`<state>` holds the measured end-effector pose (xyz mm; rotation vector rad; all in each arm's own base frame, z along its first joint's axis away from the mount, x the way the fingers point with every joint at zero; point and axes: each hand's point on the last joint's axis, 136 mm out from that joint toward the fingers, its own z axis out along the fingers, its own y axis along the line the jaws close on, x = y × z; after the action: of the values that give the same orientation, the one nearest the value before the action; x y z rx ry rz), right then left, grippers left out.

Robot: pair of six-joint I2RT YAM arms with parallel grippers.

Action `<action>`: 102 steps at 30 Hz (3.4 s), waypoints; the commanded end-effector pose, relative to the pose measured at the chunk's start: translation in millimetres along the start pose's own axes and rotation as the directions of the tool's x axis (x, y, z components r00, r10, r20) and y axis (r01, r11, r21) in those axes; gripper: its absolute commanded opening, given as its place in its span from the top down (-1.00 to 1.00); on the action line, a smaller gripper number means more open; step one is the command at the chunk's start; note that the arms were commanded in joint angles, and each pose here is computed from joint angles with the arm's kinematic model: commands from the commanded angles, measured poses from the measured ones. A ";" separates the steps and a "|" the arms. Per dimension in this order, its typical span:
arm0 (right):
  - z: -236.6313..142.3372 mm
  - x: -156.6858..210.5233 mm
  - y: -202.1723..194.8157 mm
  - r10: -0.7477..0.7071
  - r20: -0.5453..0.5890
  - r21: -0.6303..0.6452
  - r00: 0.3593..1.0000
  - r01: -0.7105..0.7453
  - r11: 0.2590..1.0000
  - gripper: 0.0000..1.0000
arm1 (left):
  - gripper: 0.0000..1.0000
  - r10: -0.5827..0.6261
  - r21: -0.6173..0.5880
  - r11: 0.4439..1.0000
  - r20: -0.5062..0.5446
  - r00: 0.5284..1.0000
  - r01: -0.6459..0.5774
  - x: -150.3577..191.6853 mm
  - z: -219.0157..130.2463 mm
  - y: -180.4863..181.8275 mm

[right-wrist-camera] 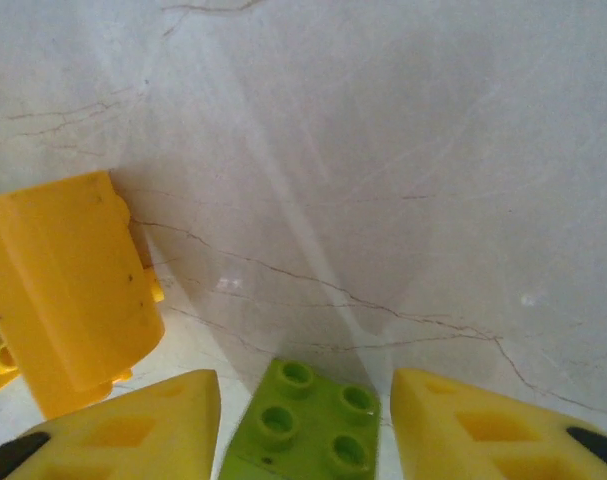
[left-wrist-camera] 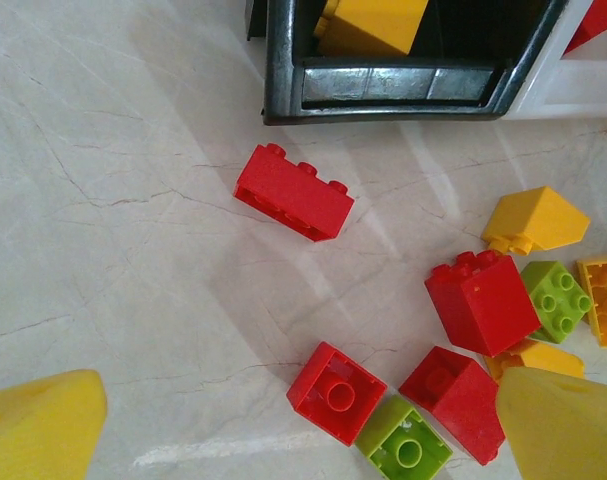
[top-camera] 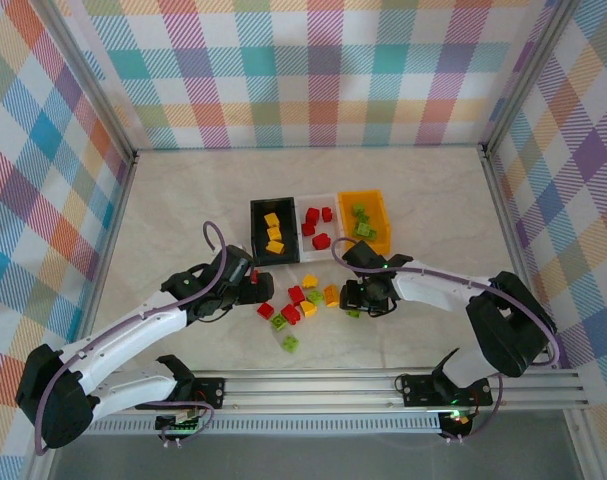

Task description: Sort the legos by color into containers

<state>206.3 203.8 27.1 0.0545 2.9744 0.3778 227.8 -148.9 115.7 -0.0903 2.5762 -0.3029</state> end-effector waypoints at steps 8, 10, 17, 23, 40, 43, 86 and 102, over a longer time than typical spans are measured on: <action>-61.3 -45.0 18.2 -0.079 0.194 -0.005 0.978 0.081 0.997 0.30 | -1.00 -0.031 -0.021 0.999 0.034 0.999 0.032 -11.3 -5.6 5.2; -83.1 -68.9 18.4 -0.087 0.264 0.010 0.960 0.088 0.996 0.29 | -1.00 -0.036 -0.017 0.999 0.037 0.999 0.036 -13.2 -6.7 4.1; -123.4 -163.4 6.9 -0.026 0.436 0.035 0.900 0.012 0.999 0.27 | -1.00 -0.060 -0.053 0.997 0.045 0.997 0.063 -15.7 -8.9 12.3; -101.7 -218.3 3.9 -0.001 0.438 0.083 0.899 -0.039 0.996 0.23 | -0.98 -0.092 -0.044 0.995 0.025 0.995 0.093 -14.4 -4.6 13.2; -106.4 -210.4 31.3 0.018 0.435 -0.070 0.900 0.014 0.997 -0.72 | -0.95 0.004 -0.019 1.000 -0.006 1.000 -0.004 -28.3 59.2 -9.6; -113.3 -202.3 29.1 0.024 0.442 -0.083 0.897 0.014 0.996 -0.74 | -0.96 0.034 -0.078 0.996 -0.006 0.999 -0.034 -32.2 80.1 -5.9; -108.3 -145.0 -16.7 0.121 0.439 -0.073 0.890 -0.098 0.992 -0.75 | 0.36 0.074 0.133 0.988 0.054 0.996 -0.081 -94.5 35.2 -114.4; -106.9 -122.7 -27.2 0.133 0.415 -0.073 0.900 -0.112 0.991 -0.79 | -0.32 0.121 0.063 0.990 0.044 0.992 -0.123 -185.8 124.6 -166.8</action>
<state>314.6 146.5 135.2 0.2642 2.5508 0.3830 446.4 -317.3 123.2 0.0711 2.5344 -0.3337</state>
